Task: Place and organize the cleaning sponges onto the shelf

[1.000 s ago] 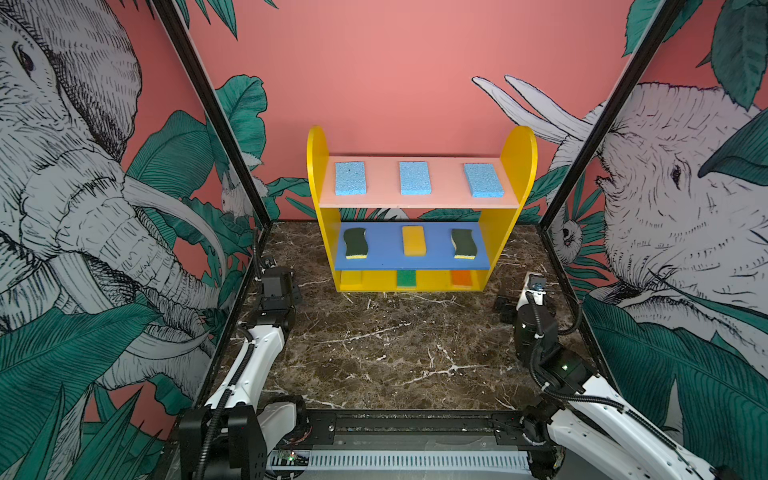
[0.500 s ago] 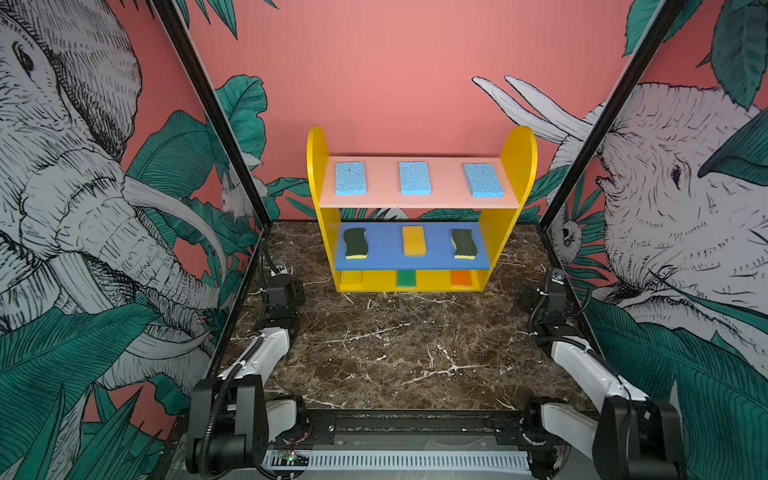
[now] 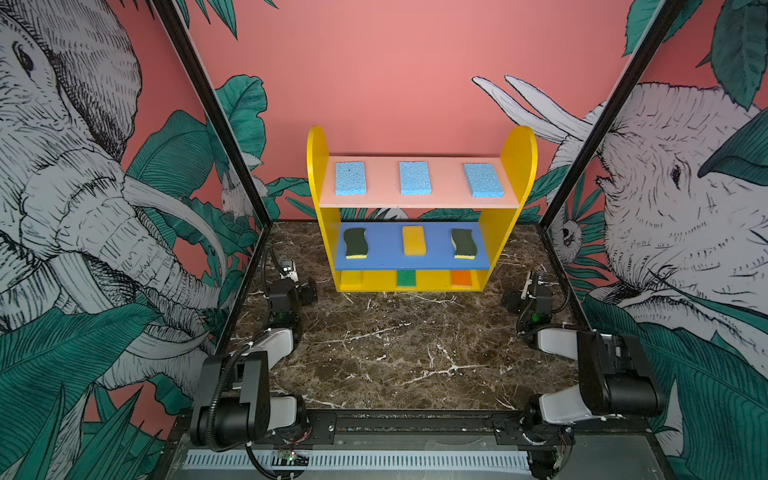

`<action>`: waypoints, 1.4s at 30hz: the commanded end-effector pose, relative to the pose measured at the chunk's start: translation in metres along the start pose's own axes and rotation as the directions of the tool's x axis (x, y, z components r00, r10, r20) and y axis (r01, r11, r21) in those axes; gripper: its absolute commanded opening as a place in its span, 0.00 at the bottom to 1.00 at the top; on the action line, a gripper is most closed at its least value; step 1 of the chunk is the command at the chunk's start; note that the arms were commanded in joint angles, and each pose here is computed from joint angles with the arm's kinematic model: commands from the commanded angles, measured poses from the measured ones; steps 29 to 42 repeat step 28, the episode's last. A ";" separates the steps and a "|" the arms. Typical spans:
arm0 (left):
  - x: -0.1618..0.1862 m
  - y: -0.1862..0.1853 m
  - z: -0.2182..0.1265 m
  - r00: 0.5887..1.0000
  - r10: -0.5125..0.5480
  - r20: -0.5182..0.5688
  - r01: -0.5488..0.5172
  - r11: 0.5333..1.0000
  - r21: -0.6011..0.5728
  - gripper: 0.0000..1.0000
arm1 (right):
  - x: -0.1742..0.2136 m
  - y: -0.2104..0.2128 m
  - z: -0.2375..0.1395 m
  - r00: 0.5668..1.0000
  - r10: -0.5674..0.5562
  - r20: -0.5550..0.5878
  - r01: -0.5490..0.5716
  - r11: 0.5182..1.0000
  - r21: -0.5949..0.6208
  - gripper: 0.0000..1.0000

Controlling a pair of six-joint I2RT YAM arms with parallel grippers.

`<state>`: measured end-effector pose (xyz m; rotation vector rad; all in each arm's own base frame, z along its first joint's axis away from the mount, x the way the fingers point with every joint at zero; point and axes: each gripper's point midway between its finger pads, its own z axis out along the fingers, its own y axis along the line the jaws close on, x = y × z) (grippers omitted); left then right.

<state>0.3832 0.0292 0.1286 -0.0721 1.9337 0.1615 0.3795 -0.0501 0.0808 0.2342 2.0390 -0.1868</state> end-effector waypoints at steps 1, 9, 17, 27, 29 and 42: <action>0.001 -0.024 -0.006 0.994 0.077 0.080 -0.082 0.994 0.069 0.96 | -0.022 0.017 -0.006 0.990 -0.030 0.140 0.043 0.995 -0.092 0.99; 0.015 -0.022 0.009 0.993 0.075 0.087 -0.079 0.996 0.032 1.00 | -0.017 0.042 -0.001 0.983 -0.076 0.167 0.111 0.970 -0.215 0.99; 0.022 -0.025 0.023 0.994 0.096 0.058 -0.097 0.995 0.018 1.00 | -0.017 0.027 -0.003 0.984 -0.042 0.175 0.065 0.989 -0.132 0.99; 0.024 -0.026 0.022 0.995 0.092 0.039 -0.093 0.995 0.025 1.00 | -0.016 0.034 0.000 0.985 -0.069 0.160 0.094 0.984 -0.153 0.99; 0.023 -0.025 0.022 0.995 0.090 0.036 -0.091 0.996 0.024 1.00 | -0.018 0.034 -0.001 0.984 -0.068 0.165 0.093 0.984 -0.152 0.99; 0.023 -0.025 0.022 0.995 0.090 0.036 -0.091 0.996 0.024 1.00 | -0.018 0.034 -0.001 0.984 -0.068 0.165 0.093 0.984 -0.152 0.99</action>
